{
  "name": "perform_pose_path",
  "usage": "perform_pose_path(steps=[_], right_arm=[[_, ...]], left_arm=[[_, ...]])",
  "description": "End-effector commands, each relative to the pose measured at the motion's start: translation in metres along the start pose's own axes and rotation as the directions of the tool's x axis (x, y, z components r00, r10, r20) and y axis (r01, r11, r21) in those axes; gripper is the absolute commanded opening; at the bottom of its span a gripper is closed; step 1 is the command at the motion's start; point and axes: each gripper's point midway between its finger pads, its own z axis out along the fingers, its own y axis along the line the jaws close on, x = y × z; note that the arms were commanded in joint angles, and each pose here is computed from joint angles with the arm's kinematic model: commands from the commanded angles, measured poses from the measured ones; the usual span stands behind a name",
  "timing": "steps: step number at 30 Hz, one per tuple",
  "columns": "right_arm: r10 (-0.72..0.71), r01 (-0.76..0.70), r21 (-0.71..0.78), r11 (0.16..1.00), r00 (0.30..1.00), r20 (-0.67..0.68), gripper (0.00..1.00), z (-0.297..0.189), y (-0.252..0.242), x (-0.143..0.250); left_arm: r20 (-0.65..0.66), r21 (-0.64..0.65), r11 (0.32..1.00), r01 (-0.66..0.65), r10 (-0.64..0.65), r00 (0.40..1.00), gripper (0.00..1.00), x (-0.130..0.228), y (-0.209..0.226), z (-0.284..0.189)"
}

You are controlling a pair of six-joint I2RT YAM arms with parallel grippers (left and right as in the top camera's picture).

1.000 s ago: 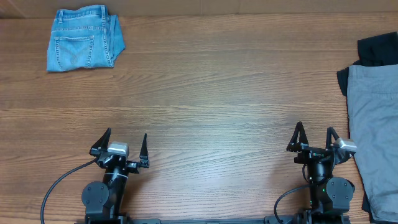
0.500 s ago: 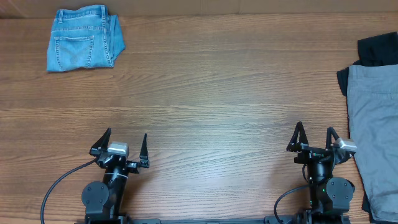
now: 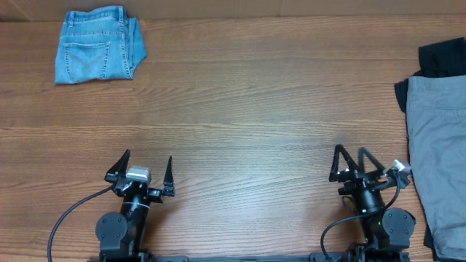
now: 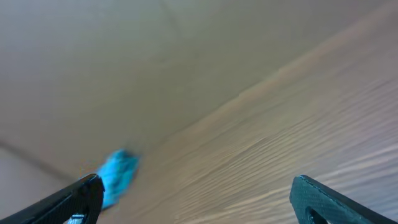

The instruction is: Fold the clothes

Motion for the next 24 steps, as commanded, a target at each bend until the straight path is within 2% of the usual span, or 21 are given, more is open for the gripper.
perform_pose_path(steps=[1,7,12,24], right_arm=[[0.151,-0.158,-0.086,0.984,0.985,-0.084,1.00,-0.001,0.015,0.013],[0.120,-0.151,-0.187,0.971,0.979,-0.168,1.00,-0.006,0.035,0.024],[0.063,-0.095,-0.262,0.960,0.990,-0.125,1.00,-0.008,0.050,0.013],[-0.017,-0.003,-0.269,0.963,0.997,-0.075,1.00,-0.009,0.055,0.003]], left_arm=[[0.008,-0.004,1.000,-0.018,0.018,1.000,1.00,0.000,0.000,0.000],[0.008,-0.004,1.000,-0.018,0.018,1.000,1.00,0.000,0.000,0.000],[0.008,-0.004,1.000,-0.018,0.018,1.000,1.00,0.000,0.000,0.000],[0.008,-0.004,1.000,-0.018,0.018,1.000,1.00,0.000,0.000,0.000]])
